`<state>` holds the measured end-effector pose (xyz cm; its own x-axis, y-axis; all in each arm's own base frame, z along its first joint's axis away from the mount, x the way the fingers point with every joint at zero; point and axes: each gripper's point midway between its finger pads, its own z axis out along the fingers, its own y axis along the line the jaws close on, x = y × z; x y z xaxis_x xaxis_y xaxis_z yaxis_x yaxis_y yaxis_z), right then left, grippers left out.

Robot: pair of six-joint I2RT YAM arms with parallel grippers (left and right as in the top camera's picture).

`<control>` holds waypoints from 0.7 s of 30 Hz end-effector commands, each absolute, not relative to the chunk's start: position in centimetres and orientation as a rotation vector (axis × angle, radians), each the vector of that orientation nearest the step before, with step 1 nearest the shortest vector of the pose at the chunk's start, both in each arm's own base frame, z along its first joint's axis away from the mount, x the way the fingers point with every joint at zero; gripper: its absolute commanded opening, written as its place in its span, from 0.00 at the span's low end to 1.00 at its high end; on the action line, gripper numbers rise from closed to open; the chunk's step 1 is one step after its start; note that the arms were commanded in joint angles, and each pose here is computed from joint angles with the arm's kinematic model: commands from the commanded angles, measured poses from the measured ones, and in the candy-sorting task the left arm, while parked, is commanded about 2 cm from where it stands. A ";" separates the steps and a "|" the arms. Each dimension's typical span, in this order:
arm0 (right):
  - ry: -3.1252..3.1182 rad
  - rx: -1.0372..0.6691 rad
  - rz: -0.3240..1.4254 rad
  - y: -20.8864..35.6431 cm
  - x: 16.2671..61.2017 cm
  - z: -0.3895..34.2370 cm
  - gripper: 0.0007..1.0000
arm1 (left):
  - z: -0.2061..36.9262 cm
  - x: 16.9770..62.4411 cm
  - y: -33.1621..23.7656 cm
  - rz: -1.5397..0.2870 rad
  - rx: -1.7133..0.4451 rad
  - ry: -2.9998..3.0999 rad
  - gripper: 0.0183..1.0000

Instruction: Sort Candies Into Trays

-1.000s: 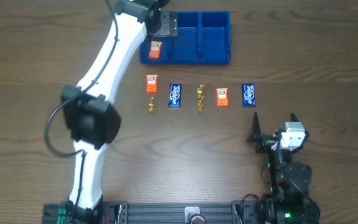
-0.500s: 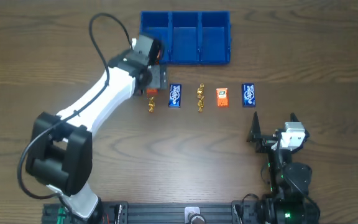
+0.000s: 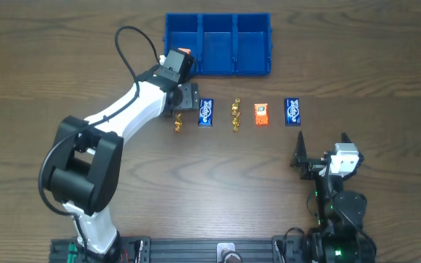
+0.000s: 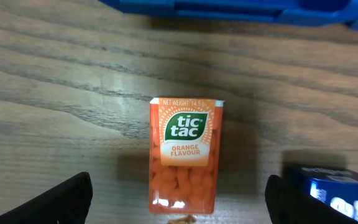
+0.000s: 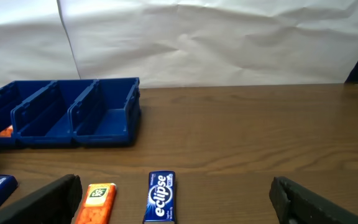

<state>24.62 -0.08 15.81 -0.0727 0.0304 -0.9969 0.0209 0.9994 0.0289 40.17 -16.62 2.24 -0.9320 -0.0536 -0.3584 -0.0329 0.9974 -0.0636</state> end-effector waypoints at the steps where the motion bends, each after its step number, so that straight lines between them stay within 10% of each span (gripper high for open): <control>1: 1.644 0.025 0.003 0.0 24.6 15.7 1.00 | 1.1 40.2 -16.5 -0.072 -0.075 2.790 0.87; 13: 1.644 0.025 0.003 0.0 24.6 15.7 1.00 | -0.7 40.0 -16.4 -0.040 -0.029 2.820 0.78; 21: 1.644 0.025 0.003 0.0 24.6 15.7 1.00 | -0.6 40.3 -16.5 -0.048 -0.020 2.807 0.32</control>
<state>24.62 -0.08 15.81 -0.0731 0.0300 -0.9969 0.0209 0.9994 0.0285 40.40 -16.75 0.16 -0.9392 -0.0247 -0.3425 -0.0095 0.9989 -0.0459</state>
